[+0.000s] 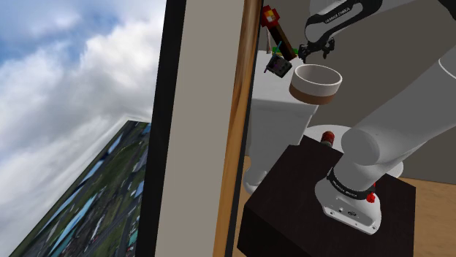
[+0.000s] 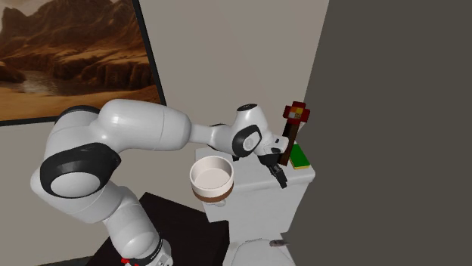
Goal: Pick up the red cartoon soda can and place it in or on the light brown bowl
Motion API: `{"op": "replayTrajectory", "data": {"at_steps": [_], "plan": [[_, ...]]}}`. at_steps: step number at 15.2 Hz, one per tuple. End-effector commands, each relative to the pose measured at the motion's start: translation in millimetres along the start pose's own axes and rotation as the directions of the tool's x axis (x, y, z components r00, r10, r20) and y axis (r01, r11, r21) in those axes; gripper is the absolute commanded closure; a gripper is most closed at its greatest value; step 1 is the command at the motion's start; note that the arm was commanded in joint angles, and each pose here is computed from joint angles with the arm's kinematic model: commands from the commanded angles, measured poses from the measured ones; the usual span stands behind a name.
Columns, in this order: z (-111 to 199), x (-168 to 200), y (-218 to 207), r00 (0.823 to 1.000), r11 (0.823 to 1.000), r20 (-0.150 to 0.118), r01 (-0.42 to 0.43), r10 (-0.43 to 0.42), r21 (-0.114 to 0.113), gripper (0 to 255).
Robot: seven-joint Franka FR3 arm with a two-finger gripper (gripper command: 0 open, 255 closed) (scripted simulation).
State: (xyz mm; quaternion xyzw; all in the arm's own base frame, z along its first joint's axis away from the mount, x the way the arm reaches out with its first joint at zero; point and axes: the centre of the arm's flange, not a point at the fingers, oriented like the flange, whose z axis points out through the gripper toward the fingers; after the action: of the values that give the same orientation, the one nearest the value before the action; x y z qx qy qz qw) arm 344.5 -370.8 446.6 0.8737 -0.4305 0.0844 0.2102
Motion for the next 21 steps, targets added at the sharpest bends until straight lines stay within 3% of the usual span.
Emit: {"op": "replayTrajectory", "data": {"at_steps": [1, 2, 3, 12, 13, 21], "plan": [[0.1, 0.0, 0.0, 1.0, 1.0, 0.0, 0.0, 0.0, 0.0, 0], [0.1, 0.0, 0.0, 1.0, 1.0, 0.0, 0.0, 0.0, 0.0, 0], [0.1, 0.0, 0.0, 1.0, 1.0, 0.0, 0.0, 0.0, 0.0, 255], [0.1, 0.0, 0.0, 1.0, 1.0, 0.0, 0.0, 0.0, 0.0, 255], [0.1, 0.0, 0.0, 1.0, 1.0, 0.0, 0.0, 0.0, 0.0, 0], [98.2, 7.6, 51.8, 0.987, 0.994, 0.13, -0.097, 0.089, 0.059, 0]]}}
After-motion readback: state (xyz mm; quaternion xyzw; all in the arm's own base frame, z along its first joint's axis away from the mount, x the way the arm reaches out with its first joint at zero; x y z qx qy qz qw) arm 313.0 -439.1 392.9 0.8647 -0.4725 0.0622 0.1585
